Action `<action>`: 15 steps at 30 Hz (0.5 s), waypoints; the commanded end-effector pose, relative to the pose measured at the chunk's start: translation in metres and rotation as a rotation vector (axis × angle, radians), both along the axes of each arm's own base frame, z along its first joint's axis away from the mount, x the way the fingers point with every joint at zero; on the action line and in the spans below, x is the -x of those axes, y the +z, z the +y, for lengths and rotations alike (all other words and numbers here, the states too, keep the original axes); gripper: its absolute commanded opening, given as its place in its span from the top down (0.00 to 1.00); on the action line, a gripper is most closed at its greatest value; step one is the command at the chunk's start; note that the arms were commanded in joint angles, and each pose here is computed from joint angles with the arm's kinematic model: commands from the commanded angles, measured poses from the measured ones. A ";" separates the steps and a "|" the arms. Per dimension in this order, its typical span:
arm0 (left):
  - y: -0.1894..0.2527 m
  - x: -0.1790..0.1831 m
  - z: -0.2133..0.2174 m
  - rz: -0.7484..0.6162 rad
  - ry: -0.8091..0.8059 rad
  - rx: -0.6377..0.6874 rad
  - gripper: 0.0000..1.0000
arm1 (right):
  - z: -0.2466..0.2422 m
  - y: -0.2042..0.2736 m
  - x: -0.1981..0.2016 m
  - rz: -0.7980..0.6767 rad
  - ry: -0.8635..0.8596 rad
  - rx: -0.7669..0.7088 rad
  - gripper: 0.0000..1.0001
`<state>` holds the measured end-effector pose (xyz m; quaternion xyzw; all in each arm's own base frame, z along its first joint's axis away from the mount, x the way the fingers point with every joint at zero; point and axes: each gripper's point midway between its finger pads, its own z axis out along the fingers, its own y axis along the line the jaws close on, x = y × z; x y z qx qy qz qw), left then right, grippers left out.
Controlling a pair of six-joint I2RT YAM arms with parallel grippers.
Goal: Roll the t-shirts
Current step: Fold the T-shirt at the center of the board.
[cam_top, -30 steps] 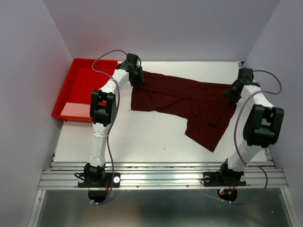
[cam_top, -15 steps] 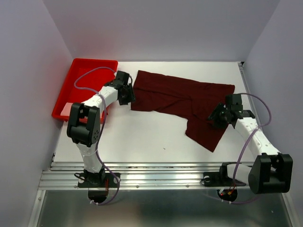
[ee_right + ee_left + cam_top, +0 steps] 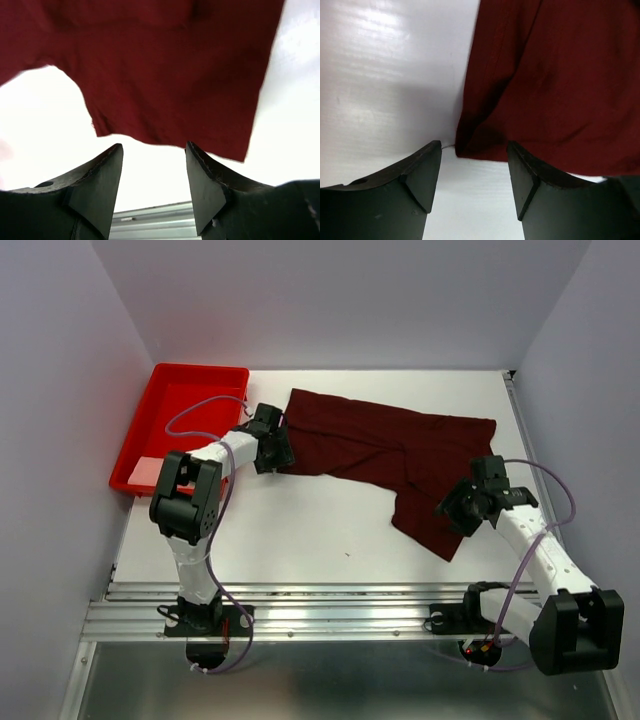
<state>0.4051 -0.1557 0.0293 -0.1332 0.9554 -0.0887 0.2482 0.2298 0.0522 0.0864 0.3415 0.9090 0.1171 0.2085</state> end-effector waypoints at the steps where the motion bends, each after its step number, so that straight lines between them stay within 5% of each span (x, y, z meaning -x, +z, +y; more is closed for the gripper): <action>1: -0.007 -0.008 -0.001 -0.014 0.027 0.004 0.37 | -0.005 -0.010 0.026 0.075 -0.083 0.002 0.41; 5: -0.010 -0.011 -0.002 -0.007 0.029 0.001 0.70 | -0.010 -0.018 0.044 0.121 -0.149 0.011 0.42; 7: -0.005 -0.014 -0.004 -0.013 0.029 0.007 1.00 | -0.011 -0.022 0.051 0.130 -0.179 0.006 0.42; 15: 0.027 -0.023 -0.005 -0.073 0.020 0.014 1.00 | -0.012 -0.045 0.073 0.185 -0.238 -0.004 0.44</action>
